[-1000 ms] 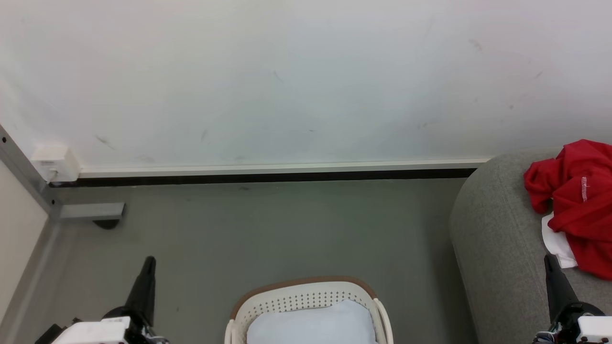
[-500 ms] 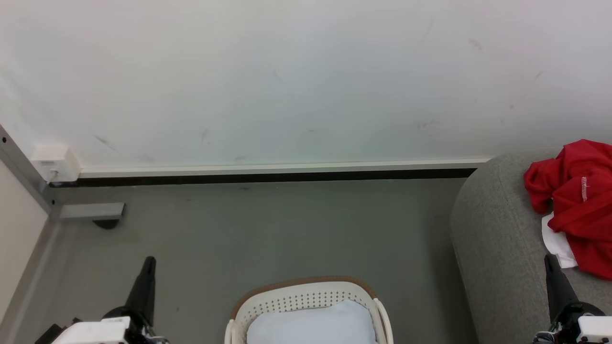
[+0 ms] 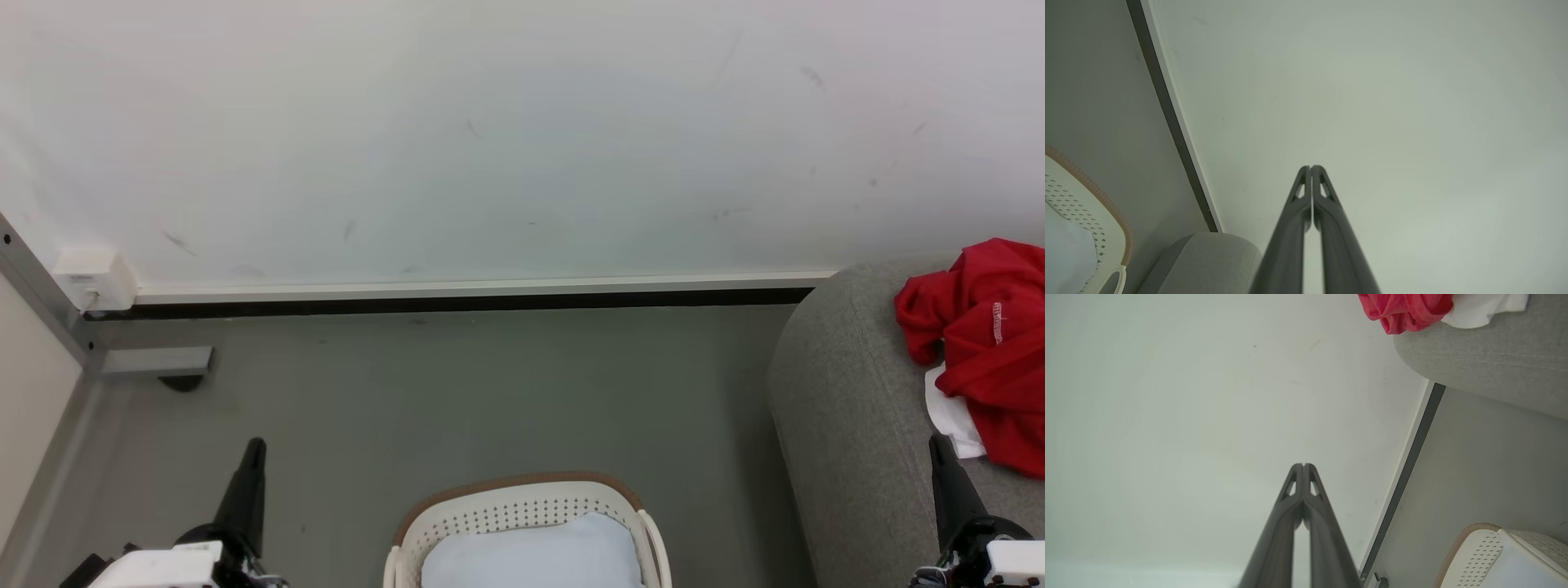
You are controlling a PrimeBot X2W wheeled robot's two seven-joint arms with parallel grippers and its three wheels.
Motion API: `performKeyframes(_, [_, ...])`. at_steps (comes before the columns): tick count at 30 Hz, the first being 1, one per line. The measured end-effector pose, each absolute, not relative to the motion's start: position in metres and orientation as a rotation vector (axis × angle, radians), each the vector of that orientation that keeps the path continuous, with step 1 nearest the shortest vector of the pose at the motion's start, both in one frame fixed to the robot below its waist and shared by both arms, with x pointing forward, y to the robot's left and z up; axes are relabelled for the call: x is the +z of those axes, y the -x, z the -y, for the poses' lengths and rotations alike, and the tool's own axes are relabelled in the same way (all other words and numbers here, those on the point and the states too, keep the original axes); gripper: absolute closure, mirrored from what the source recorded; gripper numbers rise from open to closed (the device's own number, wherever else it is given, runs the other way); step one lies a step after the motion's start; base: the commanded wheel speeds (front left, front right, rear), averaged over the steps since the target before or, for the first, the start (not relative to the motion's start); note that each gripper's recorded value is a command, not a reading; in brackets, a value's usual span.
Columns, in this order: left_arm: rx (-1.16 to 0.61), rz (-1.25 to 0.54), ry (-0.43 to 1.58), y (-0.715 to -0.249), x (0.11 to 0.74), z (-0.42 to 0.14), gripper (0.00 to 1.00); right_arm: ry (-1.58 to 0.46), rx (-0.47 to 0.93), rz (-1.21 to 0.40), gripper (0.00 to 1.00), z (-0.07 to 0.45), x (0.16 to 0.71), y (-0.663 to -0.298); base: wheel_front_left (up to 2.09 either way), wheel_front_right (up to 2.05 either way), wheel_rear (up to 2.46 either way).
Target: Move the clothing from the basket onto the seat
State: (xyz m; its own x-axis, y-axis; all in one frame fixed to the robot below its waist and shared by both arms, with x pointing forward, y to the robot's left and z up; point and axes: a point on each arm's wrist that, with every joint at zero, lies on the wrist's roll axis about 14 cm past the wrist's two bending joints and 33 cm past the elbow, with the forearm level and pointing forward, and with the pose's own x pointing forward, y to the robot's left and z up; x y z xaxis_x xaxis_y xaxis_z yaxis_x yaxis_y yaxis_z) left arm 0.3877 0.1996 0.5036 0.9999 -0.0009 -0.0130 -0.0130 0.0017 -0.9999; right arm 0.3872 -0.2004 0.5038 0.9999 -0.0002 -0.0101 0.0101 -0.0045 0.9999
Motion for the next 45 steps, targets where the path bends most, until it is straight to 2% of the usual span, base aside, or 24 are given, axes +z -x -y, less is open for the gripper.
performKeyframes(45, [0.01, -0.011, 1.569, -0.3877, 0.5036, -0.1996, 1.0, -1.577, -0.007, -0.008, 1.0, 0.2002, 0.5038, -0.3871, 0.0, 0.0, 0.0])
